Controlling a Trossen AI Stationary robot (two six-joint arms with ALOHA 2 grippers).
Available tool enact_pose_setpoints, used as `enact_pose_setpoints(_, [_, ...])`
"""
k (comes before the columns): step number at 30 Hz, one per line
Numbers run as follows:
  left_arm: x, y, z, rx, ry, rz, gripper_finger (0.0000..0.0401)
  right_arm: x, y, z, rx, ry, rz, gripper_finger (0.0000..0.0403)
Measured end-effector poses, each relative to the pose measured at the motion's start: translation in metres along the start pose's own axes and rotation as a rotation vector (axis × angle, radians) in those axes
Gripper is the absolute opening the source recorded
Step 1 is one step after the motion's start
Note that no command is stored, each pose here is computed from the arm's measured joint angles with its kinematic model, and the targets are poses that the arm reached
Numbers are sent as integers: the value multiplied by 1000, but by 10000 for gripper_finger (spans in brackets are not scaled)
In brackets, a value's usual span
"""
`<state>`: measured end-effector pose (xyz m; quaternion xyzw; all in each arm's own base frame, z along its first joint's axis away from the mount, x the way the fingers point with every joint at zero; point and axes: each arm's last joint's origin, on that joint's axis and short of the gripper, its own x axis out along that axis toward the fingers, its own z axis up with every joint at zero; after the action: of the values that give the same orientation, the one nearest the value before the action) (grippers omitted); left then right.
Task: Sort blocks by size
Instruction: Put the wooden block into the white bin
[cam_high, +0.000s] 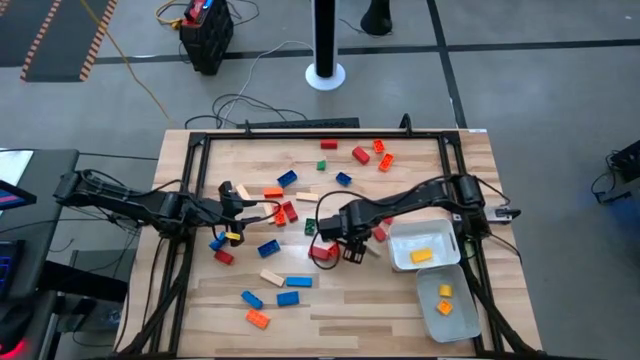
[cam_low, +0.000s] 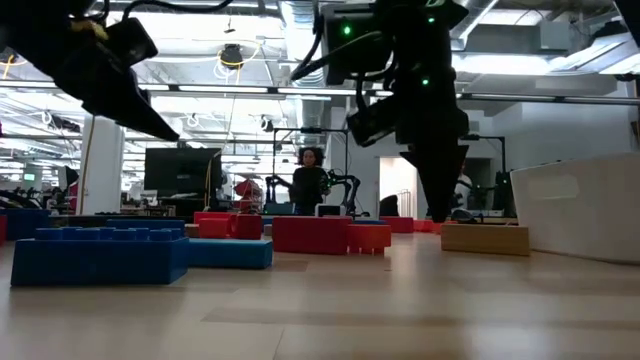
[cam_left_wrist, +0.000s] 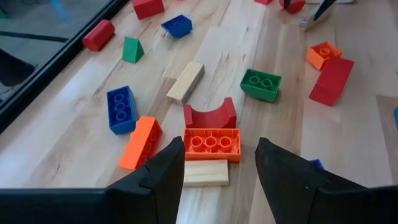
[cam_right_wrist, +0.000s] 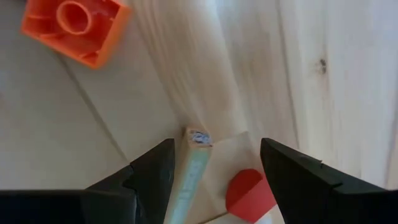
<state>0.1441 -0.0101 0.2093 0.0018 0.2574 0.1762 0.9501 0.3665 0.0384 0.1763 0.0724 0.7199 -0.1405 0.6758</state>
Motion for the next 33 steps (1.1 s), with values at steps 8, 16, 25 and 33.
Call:
enact_pose_setpoints(8, [-3, 0, -6, 20, 54, -22, 188, 1, -4, 0, 6, 36, 46, 269])
enact_pose_setpoints(16, [-24, 6, -4, -34, -45, -71, 188, 24, -3, -10, 23, 63, 41, 269])
enact_pose_setpoints(25, [-33, 10, 0, -66, -119, -79, 188, 34, -1, -13, 24, 57, 62, 214])
enact_pose_setpoints(33, [-32, 10, 0, -64, -116, -78, 188, 34, -1, -15, 20, 82, 74, 81])
